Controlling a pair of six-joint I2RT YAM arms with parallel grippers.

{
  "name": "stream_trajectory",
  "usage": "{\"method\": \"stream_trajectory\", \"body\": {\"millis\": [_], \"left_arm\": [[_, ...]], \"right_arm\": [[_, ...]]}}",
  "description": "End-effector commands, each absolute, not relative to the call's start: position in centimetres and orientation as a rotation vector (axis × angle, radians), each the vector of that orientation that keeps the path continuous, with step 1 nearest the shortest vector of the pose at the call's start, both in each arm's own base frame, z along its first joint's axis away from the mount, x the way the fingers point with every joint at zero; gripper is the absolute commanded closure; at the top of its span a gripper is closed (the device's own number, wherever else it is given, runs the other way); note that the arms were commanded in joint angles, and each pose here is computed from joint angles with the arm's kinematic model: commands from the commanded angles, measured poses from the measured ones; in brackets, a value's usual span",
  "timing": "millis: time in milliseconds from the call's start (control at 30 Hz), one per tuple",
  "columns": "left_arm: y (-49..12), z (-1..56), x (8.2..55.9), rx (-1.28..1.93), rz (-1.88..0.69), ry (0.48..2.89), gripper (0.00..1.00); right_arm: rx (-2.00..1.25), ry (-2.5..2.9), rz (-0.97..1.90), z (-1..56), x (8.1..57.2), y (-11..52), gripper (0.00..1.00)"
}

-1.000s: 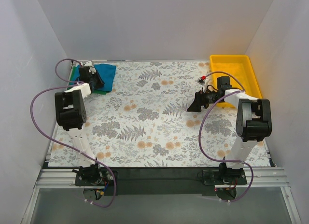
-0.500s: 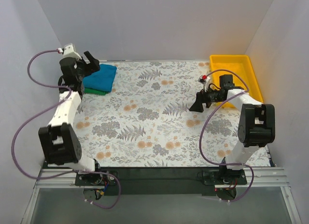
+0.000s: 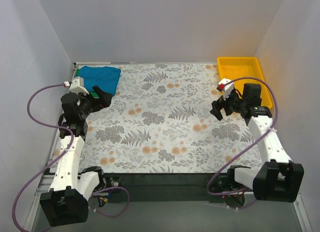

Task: Fold and stack the t-shirts
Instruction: Reset both grippers

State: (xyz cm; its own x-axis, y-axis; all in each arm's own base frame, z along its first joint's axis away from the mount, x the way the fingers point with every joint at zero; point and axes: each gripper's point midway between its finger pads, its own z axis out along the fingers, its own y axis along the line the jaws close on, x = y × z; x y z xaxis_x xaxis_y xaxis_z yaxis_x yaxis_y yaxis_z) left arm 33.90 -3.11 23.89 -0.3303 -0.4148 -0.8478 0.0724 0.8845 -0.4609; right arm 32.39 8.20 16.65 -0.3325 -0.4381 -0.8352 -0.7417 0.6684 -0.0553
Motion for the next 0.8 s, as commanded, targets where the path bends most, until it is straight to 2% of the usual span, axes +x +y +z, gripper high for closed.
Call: {"method": "stream_trajectory", "body": {"millis": [0, 133, 400, 767], "left_arm": [[-4.1, 23.9, 31.9, -0.235, -0.537, 1.878, 0.12], [-4.7, 23.6, 31.1, -0.223, -0.567, 1.884, 0.12], [-5.7, 23.7, 30.7, -0.164, -0.581, 1.893, 0.12], [-5.9, 23.7, 30.3, -0.148, -0.574, 1.889, 0.12]], "right_arm": [[-0.799, 1.925, 0.156, 19.8, 32.8, 4.8, 0.02], [-0.541, 1.943, 0.084, 21.4, 32.0, 2.8, 0.02], [-0.266, 1.935, 0.055, 21.6, 31.0, 1.2, 0.02], [-0.080, 1.927, -0.044, 22.4, 31.3, -1.3, 0.02]]}}
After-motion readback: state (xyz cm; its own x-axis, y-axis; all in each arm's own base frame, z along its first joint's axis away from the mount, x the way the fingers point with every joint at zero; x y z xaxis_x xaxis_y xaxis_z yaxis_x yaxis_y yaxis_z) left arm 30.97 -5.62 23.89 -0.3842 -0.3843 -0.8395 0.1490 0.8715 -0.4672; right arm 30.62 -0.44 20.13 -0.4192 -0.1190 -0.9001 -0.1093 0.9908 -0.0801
